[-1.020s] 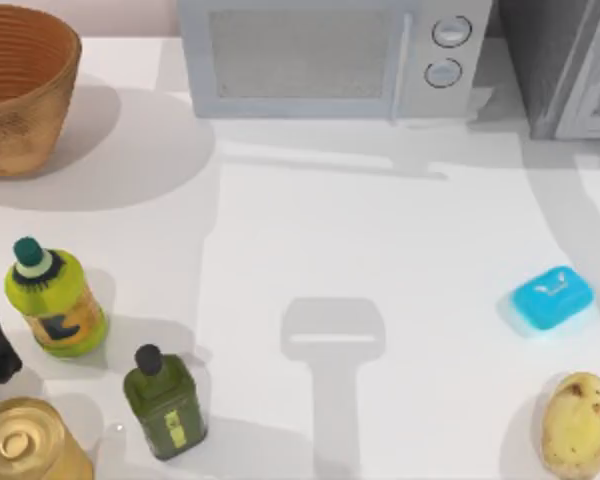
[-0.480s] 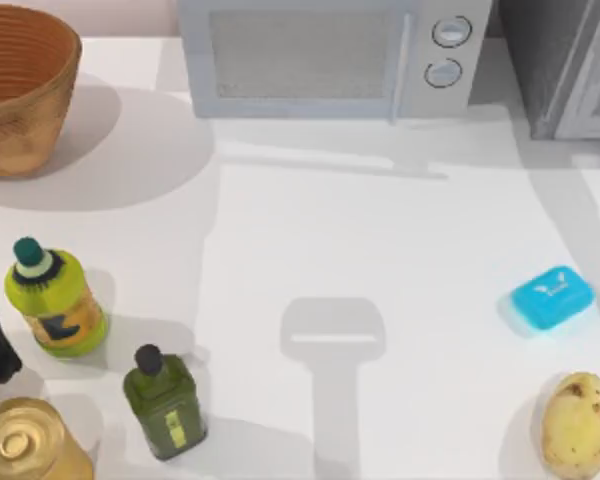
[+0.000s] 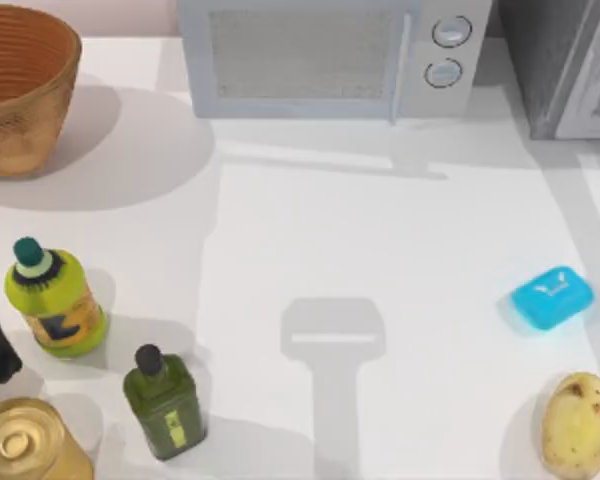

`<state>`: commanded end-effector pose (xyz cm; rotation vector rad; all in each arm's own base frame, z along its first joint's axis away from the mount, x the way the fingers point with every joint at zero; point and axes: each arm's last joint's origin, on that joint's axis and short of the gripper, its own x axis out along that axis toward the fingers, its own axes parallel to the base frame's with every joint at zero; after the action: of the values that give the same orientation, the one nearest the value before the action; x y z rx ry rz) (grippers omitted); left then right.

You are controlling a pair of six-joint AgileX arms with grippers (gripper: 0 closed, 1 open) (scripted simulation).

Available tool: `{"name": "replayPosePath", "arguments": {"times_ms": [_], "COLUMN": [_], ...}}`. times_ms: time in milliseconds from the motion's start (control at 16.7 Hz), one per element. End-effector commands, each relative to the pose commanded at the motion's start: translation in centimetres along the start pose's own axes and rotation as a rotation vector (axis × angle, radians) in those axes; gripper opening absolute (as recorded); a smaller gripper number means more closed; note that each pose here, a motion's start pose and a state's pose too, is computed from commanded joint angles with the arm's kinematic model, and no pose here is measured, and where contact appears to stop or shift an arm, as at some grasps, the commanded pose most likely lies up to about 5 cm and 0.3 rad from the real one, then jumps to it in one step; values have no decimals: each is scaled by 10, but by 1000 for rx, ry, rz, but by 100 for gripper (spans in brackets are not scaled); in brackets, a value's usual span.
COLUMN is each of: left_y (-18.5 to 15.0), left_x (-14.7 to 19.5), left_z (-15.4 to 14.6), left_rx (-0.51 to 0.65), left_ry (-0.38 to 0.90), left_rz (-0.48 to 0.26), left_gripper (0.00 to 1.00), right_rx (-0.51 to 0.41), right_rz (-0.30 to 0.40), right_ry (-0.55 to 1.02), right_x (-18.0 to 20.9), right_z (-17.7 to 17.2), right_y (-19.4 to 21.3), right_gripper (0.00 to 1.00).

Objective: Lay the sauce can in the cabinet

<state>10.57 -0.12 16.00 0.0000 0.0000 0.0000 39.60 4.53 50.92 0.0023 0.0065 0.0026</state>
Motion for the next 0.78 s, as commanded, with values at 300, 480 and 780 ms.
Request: {"name": "replayPosePath", "arguments": {"times_ms": [300, 480, 780], "left_y": [0, 0, 0], "left_x": [0, 0, 0], "left_z": [0, 0, 0], "left_rx": [0, 0, 0], "left_ry": [0, 0, 0], "left_rz": [0, 0, 0], "left_gripper": [100, 100, 100], "right_rx": [0, 0, 0], "right_rz": [0, 0, 0], "right_ry": [0, 0, 0], "right_x": [0, 0, 0], "right_z": [0, 0, 0], "right_y": [0, 0, 0], "right_gripper": [8, 30, 68]}}
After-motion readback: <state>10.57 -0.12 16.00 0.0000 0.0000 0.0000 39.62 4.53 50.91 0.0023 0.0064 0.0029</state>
